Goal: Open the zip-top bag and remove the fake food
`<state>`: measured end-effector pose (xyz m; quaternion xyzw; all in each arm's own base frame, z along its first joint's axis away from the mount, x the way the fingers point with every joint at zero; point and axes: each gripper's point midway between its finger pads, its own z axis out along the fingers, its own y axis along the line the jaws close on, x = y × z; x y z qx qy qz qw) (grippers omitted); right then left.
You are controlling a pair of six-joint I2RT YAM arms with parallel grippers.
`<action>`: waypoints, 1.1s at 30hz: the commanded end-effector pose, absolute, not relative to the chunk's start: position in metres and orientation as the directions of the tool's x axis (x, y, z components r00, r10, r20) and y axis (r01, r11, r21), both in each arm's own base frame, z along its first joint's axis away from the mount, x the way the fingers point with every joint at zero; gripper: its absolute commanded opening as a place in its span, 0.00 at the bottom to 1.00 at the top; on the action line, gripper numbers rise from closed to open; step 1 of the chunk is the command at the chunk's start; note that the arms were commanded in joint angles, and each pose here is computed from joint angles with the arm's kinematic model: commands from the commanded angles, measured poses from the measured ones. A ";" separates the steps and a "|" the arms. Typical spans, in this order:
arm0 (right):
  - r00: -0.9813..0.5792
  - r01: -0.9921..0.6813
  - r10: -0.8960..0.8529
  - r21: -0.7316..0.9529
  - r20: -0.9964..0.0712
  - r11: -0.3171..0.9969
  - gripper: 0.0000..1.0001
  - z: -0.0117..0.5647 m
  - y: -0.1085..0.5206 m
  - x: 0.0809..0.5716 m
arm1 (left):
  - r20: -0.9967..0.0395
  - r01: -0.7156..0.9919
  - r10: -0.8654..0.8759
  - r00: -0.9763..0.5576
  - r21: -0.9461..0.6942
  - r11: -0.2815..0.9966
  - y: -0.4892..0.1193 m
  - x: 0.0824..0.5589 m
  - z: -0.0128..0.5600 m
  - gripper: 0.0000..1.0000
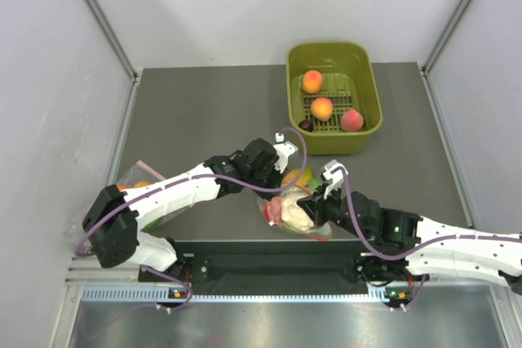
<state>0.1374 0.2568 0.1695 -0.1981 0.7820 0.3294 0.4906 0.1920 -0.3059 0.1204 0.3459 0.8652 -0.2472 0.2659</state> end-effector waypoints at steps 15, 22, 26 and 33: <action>-0.545 -0.538 -0.084 0.270 -0.834 0.799 0.91 0.139 0.270 0.132 | -0.635 0.756 0.467 -0.616 -0.309 0.577 -0.316 0.178 0.130 0.00; -0.523 -0.464 -0.104 0.180 -0.846 0.868 1.00 0.131 0.254 0.146 | -0.630 0.758 0.469 -0.618 -0.321 0.568 -0.318 0.175 0.130 0.00; -0.546 -0.396 -0.104 0.146 -0.832 0.907 1.00 0.116 0.242 0.150 | -0.628 0.760 0.474 -0.618 -0.323 0.564 -0.318 0.174 0.129 0.00; -0.570 -0.372 -0.121 0.125 -0.813 0.920 1.00 0.096 0.237 0.148 | -0.629 0.768 0.479 -0.612 -0.328 0.550 -0.320 0.170 0.130 0.00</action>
